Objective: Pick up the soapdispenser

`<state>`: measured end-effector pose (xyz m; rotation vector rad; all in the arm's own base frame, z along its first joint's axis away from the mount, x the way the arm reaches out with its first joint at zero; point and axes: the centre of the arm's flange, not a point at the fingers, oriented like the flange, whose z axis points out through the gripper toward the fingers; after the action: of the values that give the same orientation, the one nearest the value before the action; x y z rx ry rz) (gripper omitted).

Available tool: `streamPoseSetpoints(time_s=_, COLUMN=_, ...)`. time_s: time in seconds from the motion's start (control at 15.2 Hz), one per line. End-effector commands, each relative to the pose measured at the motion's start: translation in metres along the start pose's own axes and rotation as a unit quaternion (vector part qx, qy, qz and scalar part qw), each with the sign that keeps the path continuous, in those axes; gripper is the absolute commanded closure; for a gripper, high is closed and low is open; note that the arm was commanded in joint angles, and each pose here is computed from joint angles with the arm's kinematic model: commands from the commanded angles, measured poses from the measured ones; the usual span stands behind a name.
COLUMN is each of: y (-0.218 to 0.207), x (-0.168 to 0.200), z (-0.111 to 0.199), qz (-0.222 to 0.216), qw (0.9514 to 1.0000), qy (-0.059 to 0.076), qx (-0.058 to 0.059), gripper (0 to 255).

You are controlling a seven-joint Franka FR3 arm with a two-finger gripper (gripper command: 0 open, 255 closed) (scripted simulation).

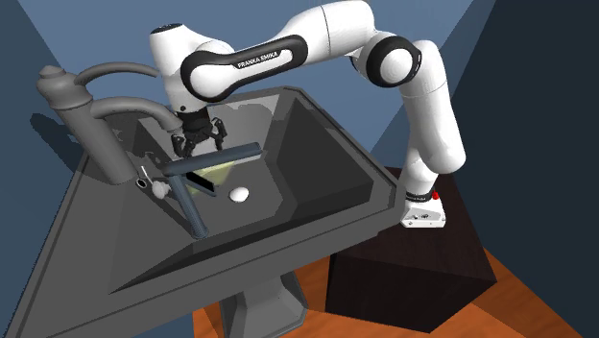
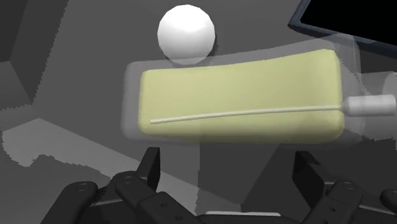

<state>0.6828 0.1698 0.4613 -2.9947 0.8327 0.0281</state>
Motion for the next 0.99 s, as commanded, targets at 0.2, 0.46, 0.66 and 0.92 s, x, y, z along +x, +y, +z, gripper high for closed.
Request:
streamPoseSetpoints(time_s=0.2, y=-0.001, x=0.001, z=0.002, qz=0.000, qw=1.0000, qy=0.000, qx=0.000, gripper=255)
streamPoseSetpoints(time_s=0.46, y=0.000, x=0.000, z=0.001, qz=0.000, qw=1.0000, qy=0.000, qx=0.000, gripper=255)
streamPoseSetpoints(time_s=0.66, y=0.000, x=0.000, z=0.000, qz=0.000, qw=1.0000, qy=0.000, qx=0.000, gripper=0)
streamPoseSetpoints(time_s=0.92, y=-0.028, x=-0.021, z=-0.022, qz=0.060, qw=0.9922, qy=0.088, qx=0.065, gripper=0)
